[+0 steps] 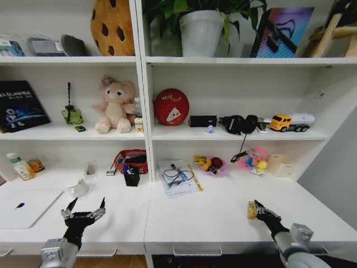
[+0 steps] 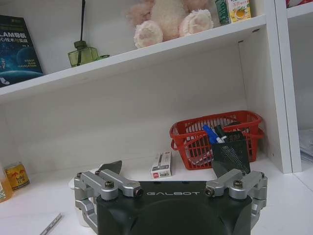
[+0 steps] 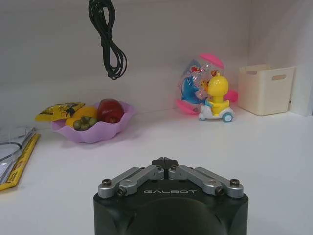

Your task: Organize the objects on the table.

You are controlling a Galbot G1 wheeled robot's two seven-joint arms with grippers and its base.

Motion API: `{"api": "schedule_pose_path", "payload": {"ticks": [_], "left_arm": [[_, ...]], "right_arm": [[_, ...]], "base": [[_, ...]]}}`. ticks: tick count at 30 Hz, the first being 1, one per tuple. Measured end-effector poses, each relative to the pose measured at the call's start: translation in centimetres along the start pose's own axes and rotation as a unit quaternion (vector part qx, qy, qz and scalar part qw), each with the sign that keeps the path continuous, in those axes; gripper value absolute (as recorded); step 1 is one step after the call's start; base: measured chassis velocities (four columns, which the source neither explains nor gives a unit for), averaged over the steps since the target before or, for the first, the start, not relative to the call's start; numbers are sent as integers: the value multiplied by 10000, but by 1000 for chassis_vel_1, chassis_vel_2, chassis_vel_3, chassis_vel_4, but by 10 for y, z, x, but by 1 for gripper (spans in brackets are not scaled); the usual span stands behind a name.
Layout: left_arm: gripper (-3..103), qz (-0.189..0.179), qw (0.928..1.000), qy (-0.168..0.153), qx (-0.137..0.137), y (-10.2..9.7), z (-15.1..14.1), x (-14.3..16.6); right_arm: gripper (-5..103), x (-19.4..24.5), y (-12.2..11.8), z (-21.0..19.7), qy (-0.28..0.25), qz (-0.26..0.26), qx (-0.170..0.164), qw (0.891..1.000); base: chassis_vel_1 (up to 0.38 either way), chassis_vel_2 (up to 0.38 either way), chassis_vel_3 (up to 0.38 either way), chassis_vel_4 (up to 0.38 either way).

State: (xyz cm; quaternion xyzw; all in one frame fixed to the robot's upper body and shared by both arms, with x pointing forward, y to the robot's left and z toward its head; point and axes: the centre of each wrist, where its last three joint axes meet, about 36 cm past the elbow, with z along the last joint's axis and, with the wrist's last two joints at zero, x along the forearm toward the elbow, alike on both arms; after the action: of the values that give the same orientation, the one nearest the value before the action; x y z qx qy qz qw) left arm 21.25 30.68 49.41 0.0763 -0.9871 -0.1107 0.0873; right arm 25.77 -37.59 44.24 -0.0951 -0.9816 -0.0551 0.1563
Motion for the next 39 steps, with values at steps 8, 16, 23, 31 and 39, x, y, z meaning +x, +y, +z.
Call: {"api": "schedule_pose_path", "payload": {"ticks": [8, 16, 23, 31, 39], "left_arm": [[100, 0, 10000, 0, 0, 0, 0, 0], [100, 0, 10000, 0, 0, 0, 0, 0], [100, 0, 10000, 1, 0, 0, 0, 0], [100, 0, 10000, 0, 0, 0, 0, 0], [100, 0, 10000, 0, 0, 0, 0, 0]], "right_arm": [[0, -18, 6, -44, -550, -620, 119, 9965], [0, -119, 43, -98, -997, -1413, -32, 9849], [0, -179, 68, -114, -940, -1575, -279, 9826], [0, -220, 61, -98, -823, -1459, -194, 9857], [7, -248, 61, -73, -996, -1477, -122, 9839]], "base": [[0, 0, 0, 0], [0, 0, 0, 0], [0, 0, 0, 0], [0, 0, 0, 0], [0, 0, 0, 0]]}}
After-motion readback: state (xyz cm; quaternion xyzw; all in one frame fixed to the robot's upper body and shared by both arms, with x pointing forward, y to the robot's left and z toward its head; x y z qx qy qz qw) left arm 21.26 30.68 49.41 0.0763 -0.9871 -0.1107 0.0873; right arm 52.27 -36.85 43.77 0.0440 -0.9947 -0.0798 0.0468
